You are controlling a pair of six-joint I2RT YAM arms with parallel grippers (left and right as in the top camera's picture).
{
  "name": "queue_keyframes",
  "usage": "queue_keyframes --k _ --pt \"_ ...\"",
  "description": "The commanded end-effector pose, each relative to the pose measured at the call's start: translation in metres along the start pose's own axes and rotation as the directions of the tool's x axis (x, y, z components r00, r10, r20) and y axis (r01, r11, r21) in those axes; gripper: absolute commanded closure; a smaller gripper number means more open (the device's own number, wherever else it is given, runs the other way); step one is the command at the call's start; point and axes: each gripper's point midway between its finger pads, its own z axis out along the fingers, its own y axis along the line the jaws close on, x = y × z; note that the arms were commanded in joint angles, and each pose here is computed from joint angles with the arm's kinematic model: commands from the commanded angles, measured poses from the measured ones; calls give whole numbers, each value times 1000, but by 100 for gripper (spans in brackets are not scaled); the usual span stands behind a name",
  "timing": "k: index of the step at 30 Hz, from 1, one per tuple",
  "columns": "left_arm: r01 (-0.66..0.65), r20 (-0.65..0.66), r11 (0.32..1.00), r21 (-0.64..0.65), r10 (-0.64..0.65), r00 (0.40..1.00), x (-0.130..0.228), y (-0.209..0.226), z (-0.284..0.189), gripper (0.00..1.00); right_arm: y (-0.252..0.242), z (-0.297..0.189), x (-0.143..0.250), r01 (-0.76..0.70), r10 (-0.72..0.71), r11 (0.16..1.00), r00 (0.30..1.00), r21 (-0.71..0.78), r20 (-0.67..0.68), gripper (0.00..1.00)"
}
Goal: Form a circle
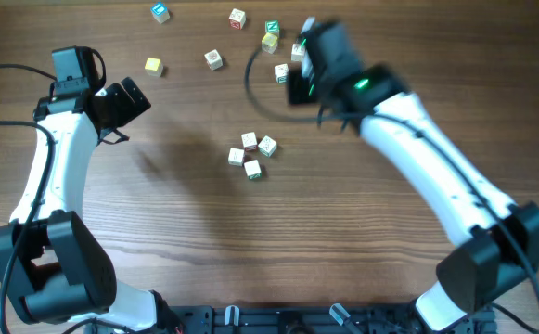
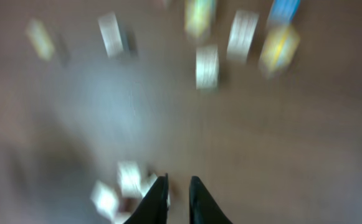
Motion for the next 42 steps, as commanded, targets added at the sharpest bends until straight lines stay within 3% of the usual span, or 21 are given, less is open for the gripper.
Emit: queue_keyframes --k 1,3,5,8,15,21,28,30,32,34,37,40,42 --pt "14 13 1000 7 -14 1000 -4 -1 -4 0 10 -28 -48 105 -98 993 985 -45 141 35" --pt "14 13 1000 7 -14 1000 -4 -1 -4 0 10 -17 -49 139 -132 989 980 -40 147 22" --pt "14 13 1000 7 -14 1000 -4 -1 -4 0 8 4 -44 150 -145 988 982 -30 121 22" --pt "14 13 1000 7 -14 1000 -4 -1 -4 0 3 55 -28 150 -148 989 987 -20 65 4" --pt "14 13 1000 7 -14 1000 -4 -1 -4 0 -17 184 28 278 -277 961 960 -1 -38 0" --pt "14 13 1000 7 -14 1000 -4 -1 -4 0 -31 210 41 273 -271 961 961 34 -55 0" --pt "14 13 1000 7 -14 1000 -4 -1 -4 0 -48 227 49 275 -270 955 961 113 -61 14" --pt "14 13 1000 7 -14 1000 -4 -1 -4 0 -50 234 56 276 -269 955 960 110 -77 28" --pt "14 13 1000 7 -14 1000 -4 -1 -4 0 -50 235 56 277 -270 955 960 107 -75 33" --pt "14 13 1000 7 -14 1000 -4 -1 -4 0 -48 235 51 274 -270 956 961 106 -53 50" --pt "14 13 1000 7 -14 1000 -4 -1 -4 0 -47 234 48 274 -270 956 962 106 -44 55" --pt "14 13 1000 7 -14 1000 -4 -1 -4 0 -42 222 35 271 -271 957 962 104 -16 80" --pt "14 13 1000 7 -14 1000 -4 -1 -4 0 -38 209 21 268 -272 958 962 103 18 86"
